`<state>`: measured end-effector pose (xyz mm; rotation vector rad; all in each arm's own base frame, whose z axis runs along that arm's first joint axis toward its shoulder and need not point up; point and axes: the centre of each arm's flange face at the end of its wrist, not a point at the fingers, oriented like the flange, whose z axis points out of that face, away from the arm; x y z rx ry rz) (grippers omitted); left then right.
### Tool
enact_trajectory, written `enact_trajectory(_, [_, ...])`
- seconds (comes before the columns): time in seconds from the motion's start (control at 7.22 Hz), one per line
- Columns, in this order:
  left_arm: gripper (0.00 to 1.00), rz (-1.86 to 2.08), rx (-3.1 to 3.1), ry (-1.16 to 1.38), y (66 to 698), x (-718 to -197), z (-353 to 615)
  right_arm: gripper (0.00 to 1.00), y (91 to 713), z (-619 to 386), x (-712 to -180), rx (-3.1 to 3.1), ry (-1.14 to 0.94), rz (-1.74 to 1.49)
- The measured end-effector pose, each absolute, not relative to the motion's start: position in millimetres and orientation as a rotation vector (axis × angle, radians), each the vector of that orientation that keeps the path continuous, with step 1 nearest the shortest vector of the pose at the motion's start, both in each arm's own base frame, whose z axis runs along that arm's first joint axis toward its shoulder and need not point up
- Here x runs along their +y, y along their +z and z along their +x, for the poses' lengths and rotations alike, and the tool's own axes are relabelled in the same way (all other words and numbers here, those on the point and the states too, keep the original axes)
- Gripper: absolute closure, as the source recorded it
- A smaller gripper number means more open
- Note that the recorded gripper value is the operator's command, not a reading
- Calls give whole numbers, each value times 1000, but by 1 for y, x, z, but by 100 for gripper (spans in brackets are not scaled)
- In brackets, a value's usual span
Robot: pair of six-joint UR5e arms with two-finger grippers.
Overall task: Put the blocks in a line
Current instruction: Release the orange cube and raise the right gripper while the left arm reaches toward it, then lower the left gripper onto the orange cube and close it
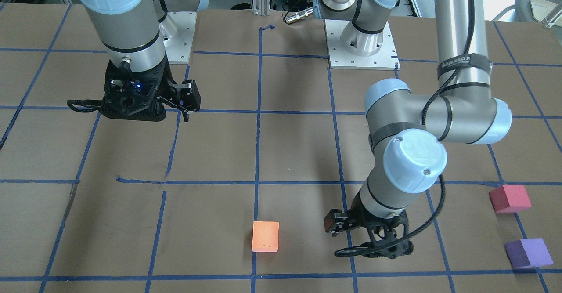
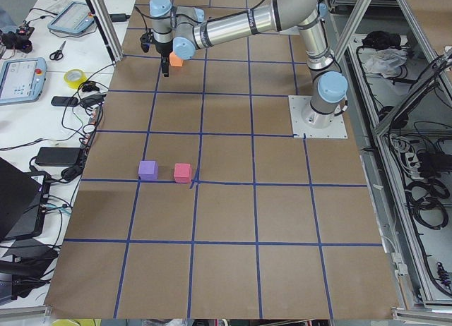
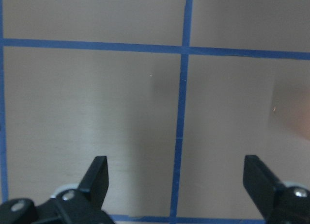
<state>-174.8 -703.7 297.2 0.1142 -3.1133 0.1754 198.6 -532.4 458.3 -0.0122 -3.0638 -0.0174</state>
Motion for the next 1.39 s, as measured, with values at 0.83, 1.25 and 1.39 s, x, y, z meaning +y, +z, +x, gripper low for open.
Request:
enact_trajectory(0.83, [0,48,-3095,217,251,-705,-335,0,489,144,-532,-3128,113,-105])
enact_trajectory(1.25, [0,25,-3106,163,224,-702,-341,0,500,141,-528,-3142,153,-117])
enact_trajectory(1.39, [0,20,-3112,138,212,-702,-342,0,502,140,-523,-3141,147,-116])
